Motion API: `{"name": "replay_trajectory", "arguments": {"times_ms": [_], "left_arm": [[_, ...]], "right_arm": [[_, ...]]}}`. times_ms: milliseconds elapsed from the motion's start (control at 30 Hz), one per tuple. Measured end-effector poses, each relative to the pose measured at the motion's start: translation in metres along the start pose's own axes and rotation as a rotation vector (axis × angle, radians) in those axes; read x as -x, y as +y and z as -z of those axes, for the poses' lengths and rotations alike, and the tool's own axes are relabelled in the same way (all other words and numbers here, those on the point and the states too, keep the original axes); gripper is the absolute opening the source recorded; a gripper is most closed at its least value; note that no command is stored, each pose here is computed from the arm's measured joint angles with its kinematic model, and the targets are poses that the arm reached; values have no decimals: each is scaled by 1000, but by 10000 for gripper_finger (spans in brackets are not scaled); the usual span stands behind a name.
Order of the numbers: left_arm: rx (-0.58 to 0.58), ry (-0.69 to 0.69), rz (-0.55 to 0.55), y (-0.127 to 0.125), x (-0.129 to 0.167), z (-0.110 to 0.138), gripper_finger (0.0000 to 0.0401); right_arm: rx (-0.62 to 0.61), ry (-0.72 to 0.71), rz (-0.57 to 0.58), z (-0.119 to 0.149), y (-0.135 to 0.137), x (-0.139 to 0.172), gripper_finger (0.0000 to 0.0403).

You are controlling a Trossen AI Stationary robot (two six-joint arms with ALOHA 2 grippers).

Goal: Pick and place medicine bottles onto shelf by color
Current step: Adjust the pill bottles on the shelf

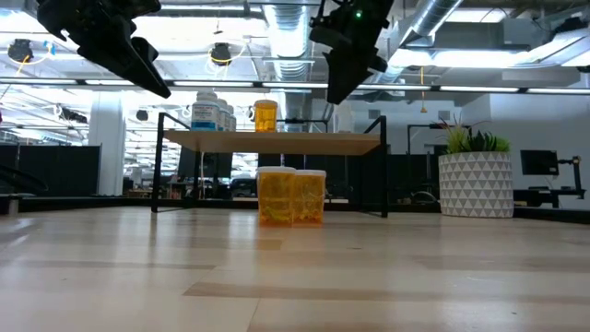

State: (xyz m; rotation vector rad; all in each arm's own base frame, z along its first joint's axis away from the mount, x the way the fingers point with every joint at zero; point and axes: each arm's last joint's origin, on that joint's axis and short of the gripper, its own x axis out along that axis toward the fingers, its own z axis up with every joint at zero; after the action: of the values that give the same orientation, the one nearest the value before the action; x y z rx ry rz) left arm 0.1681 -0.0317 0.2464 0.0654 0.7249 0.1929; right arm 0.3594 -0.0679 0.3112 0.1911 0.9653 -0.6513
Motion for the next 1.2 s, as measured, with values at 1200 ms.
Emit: {"name": "replay_trajectory", "arguments": {"times_ms": [1200], "left_arm": [[20,-187,-31,0,1,-19,210]], "right_arm": [[73,236,179,17,-34,27,94]]}}
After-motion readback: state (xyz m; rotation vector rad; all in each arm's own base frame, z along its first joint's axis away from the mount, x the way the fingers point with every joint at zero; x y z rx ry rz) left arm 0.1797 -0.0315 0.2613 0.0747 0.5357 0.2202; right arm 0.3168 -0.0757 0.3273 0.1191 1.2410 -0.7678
